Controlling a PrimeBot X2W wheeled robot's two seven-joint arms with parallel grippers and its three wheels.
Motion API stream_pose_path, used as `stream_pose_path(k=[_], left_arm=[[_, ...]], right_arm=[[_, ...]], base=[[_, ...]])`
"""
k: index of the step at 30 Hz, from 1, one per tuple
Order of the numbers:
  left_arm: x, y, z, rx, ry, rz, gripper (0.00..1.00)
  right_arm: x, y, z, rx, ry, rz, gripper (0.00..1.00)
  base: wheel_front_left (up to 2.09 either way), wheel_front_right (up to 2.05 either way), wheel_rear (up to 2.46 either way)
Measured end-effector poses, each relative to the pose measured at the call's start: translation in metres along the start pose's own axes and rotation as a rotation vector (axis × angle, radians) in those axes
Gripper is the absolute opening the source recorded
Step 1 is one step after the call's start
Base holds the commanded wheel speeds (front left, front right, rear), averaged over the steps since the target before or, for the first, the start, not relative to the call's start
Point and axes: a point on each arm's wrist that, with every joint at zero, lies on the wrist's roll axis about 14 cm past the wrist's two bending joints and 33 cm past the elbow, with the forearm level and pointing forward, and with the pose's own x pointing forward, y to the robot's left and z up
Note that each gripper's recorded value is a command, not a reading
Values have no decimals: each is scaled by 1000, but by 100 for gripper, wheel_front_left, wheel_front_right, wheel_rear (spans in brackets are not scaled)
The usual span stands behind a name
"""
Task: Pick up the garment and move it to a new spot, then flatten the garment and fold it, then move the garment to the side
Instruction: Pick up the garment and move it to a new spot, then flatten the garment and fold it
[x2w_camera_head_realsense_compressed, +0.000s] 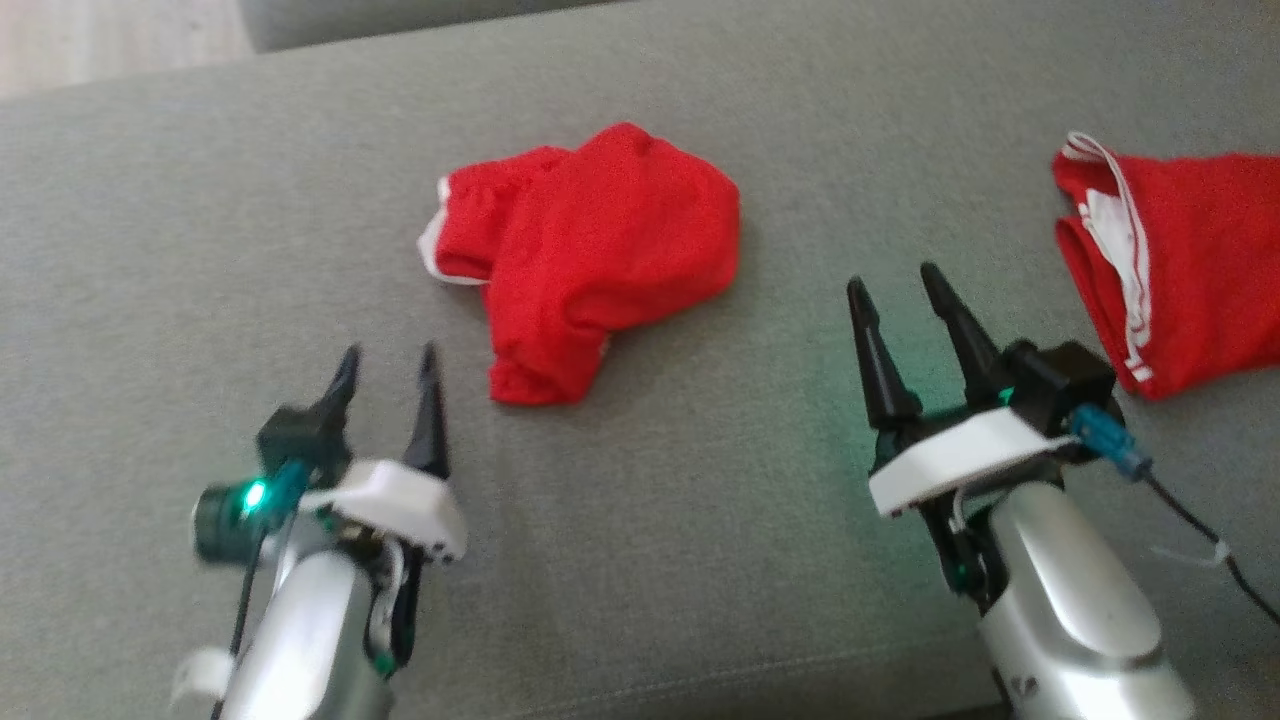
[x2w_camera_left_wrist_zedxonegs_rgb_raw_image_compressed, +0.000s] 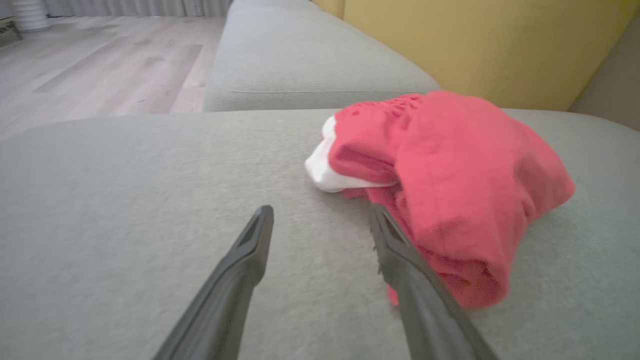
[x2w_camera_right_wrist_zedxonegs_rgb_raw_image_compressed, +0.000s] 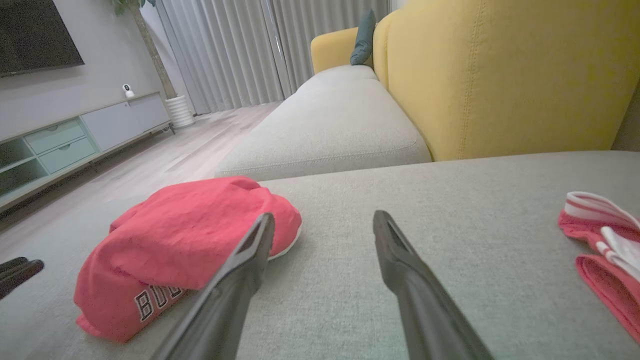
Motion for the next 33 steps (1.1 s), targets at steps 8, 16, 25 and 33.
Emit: stream_pose_path(k=[8, 16, 25, 33], left_arm=[[-55, 56, 5, 0, -33, 211, 100], [-102, 81, 8, -6, -62, 323, 100], [-114, 71, 1, -27, -46, 317, 100], [-100, 67, -1, -50, -36, 297, 100]], right_arm=[[-11, 20, -10, 12, 29, 42, 100], [-26, 29, -16, 19, 45, 56, 100], [-29, 30, -27, 26, 75, 55, 100], [5, 47, -32, -58, 109, 135, 100]], base=[[0, 0, 0], [0, 0, 0], [0, 0, 0], [0, 0, 0]])
